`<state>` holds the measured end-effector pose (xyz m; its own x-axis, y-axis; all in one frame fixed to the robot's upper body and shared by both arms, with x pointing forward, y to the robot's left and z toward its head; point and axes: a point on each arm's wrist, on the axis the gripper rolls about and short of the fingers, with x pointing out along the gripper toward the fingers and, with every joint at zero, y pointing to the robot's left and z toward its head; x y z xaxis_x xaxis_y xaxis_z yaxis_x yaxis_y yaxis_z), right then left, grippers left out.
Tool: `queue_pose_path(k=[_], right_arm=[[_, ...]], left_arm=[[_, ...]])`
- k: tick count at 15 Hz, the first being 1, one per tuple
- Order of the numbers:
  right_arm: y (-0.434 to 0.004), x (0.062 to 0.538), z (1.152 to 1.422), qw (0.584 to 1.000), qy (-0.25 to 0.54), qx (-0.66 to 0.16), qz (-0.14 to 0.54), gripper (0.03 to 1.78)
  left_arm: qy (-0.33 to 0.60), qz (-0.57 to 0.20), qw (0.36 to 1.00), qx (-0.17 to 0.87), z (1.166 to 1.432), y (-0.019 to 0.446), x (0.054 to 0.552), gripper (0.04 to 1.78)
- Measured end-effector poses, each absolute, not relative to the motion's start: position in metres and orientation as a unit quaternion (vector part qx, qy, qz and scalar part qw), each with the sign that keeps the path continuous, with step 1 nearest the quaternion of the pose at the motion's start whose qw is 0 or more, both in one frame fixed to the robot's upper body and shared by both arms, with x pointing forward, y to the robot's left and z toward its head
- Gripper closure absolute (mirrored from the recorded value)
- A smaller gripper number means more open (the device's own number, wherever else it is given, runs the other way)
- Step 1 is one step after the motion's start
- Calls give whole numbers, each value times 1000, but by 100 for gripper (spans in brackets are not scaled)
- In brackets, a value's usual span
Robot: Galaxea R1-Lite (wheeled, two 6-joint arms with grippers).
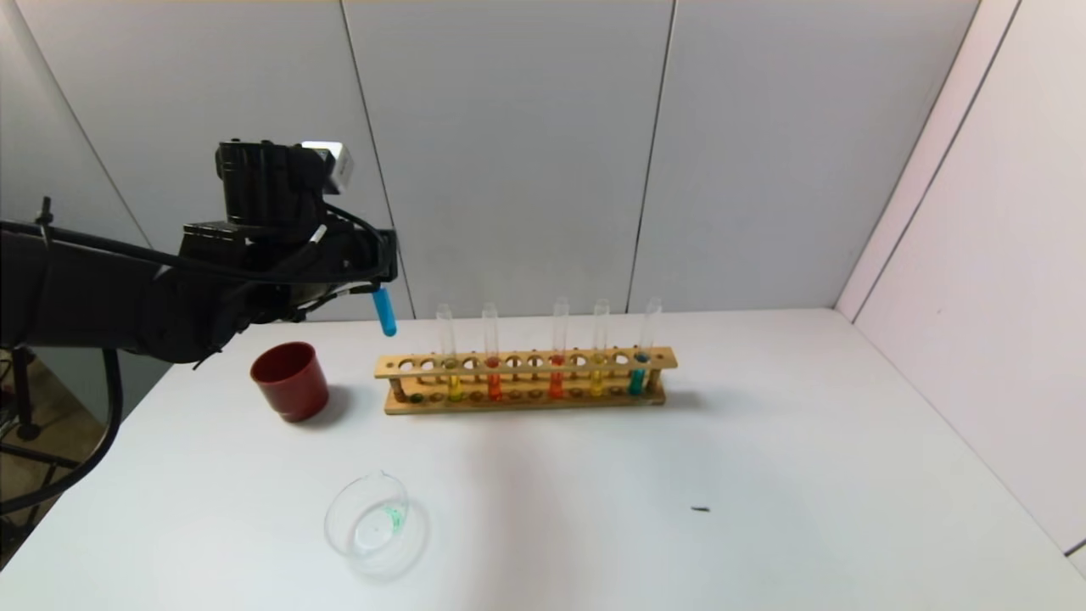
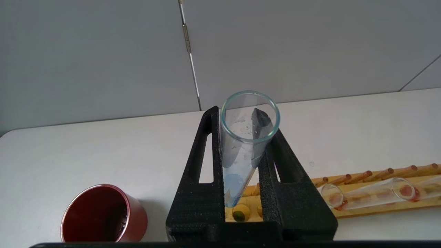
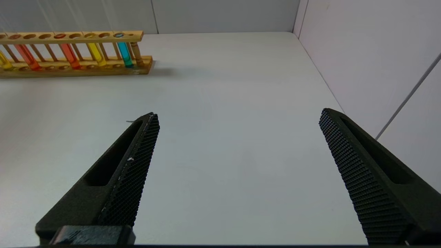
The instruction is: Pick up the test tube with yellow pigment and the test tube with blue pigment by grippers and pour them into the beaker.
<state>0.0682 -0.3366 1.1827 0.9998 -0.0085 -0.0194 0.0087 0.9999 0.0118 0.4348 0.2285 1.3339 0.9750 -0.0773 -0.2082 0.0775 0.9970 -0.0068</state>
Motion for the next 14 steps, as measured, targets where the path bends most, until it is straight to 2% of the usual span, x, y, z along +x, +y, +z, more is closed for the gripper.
queue_pose_path(k=[8, 14], right_arm=[[-337, 68, 1183, 1000, 10, 6, -4, 11], [-337, 68, 1183, 1000, 10, 6, -4, 11]], left_arm=[[151, -32, 988, 22, 1365, 246, 377, 149], [188, -36, 979, 75, 1366, 264, 313, 149]])
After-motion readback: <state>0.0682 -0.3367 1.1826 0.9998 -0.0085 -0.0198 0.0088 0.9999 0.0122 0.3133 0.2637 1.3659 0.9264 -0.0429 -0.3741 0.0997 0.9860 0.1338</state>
